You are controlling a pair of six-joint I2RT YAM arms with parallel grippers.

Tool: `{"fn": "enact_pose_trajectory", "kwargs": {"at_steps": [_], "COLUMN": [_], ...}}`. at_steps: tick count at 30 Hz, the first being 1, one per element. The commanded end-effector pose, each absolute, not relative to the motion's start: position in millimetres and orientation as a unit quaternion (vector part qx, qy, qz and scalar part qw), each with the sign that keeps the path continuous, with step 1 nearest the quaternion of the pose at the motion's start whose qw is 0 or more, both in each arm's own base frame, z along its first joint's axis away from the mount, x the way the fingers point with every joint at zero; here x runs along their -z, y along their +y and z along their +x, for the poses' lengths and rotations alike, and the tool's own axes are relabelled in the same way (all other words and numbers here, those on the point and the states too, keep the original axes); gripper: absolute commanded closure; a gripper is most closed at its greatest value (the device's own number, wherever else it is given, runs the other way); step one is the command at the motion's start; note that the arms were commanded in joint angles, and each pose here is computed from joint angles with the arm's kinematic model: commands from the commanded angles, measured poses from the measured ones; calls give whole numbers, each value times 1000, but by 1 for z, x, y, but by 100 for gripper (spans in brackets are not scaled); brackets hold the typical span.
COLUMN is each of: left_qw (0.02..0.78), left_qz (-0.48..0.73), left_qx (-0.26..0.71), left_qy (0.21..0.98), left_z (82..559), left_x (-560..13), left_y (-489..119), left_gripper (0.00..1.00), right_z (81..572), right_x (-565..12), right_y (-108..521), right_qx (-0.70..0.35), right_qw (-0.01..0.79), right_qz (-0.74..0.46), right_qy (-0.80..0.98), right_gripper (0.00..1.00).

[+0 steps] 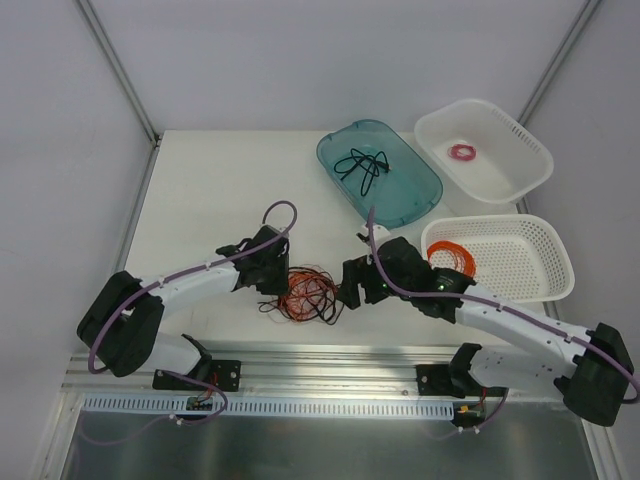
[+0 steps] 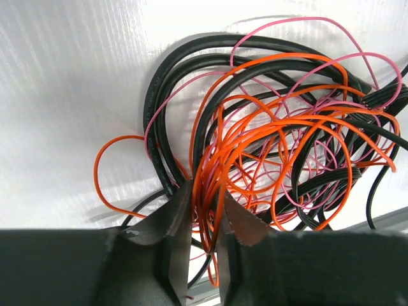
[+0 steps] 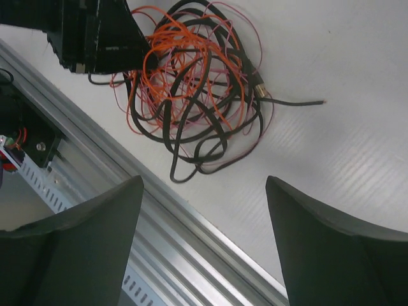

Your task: Untangle the cables

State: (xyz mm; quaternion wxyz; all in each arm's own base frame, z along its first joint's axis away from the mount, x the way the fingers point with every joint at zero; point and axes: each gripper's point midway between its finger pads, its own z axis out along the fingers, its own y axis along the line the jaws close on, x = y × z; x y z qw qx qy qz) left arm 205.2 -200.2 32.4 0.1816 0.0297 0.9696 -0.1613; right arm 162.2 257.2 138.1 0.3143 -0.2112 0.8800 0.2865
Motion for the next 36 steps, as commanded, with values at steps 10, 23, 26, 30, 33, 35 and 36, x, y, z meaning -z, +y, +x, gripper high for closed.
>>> {"fn": "enact_pose_trajectory", "kwargs": {"at_steps": [10, 23, 26, 30, 33, 35, 36], "left_qw": [186, 183, 183, 180, 180, 181, 180], "left_qz": [14, -2, -2, -4, -5, -5, -7], "left_qx": [157, 132, 131, 124, 121, 118, 113], "left_qy": [970, 974, 974, 976, 976, 976, 977], "left_z": [194, 197, 197, 197, 198, 199, 199], "left_x": [-29, -19, -18, -15, -15, -15, -14], "left_y": [-199, -193, -193, -191, -190, -189, -187], "left_gripper": [68, 67, 67, 67, 68, 69, 70], "right_z": [180, 179, 180, 180, 178, 175, 173], "right_x": [-109, -178, -220, -272, -315, -345, -356], "right_y": [316, 256, 234, 207, 189, 180, 175], "right_qx": [-318, -229, -216, -199, -201, -212, -217], "right_qw": [326, 385, 423, 470, 506, 531, 542], "right_qz": [-145, -179, -183, -186, -183, -178, -179], "right_qy": [879, 876, 861, 840, 818, 801, 792], "right_gripper": [39, 99, 99, 99, 99, 99, 99]}}
